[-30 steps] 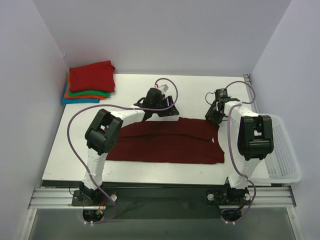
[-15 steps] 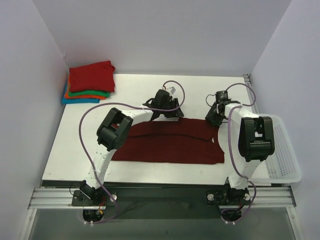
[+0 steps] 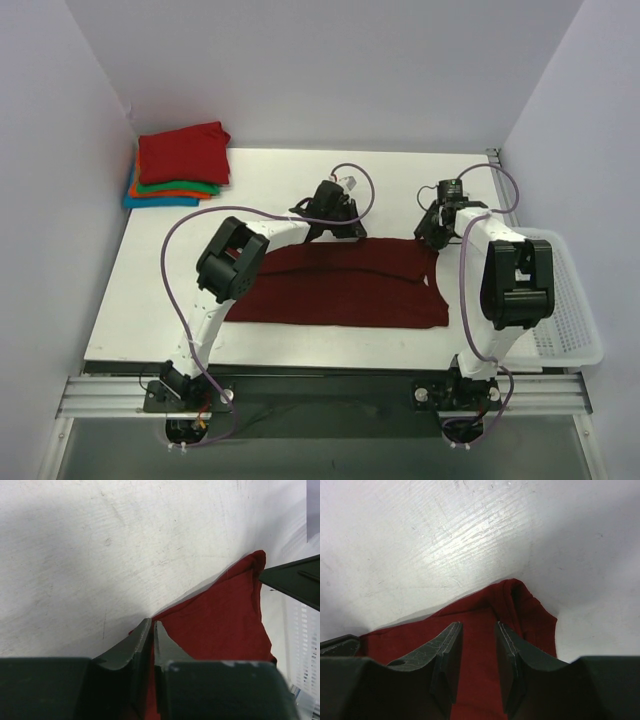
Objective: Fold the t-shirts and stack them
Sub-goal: Fold the other side of the tshirt into a rectangle
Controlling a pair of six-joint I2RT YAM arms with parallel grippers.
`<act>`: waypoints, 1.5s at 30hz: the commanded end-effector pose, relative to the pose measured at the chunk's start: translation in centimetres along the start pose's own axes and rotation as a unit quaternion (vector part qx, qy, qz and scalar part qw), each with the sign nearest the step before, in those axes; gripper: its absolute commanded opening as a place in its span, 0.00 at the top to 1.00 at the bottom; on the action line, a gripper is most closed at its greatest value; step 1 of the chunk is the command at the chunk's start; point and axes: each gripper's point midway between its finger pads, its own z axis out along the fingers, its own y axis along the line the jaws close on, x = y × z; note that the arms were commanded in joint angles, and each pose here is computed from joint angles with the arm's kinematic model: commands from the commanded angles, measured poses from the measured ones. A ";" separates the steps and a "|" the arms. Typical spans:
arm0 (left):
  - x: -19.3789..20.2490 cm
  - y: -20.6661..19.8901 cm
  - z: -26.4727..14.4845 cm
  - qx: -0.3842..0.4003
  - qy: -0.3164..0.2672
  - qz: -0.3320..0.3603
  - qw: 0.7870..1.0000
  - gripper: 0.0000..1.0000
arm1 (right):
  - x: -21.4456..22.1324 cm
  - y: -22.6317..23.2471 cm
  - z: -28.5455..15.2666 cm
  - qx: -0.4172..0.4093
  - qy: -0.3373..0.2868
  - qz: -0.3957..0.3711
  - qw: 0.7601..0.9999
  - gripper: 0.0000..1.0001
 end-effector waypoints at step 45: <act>0.2 1.4 -1.2 -0.099 0.025 0.088 0.991 0.62 | 1.1 -0.7 1.1 0.012 0.026 -0.005 1.000 0.68</act>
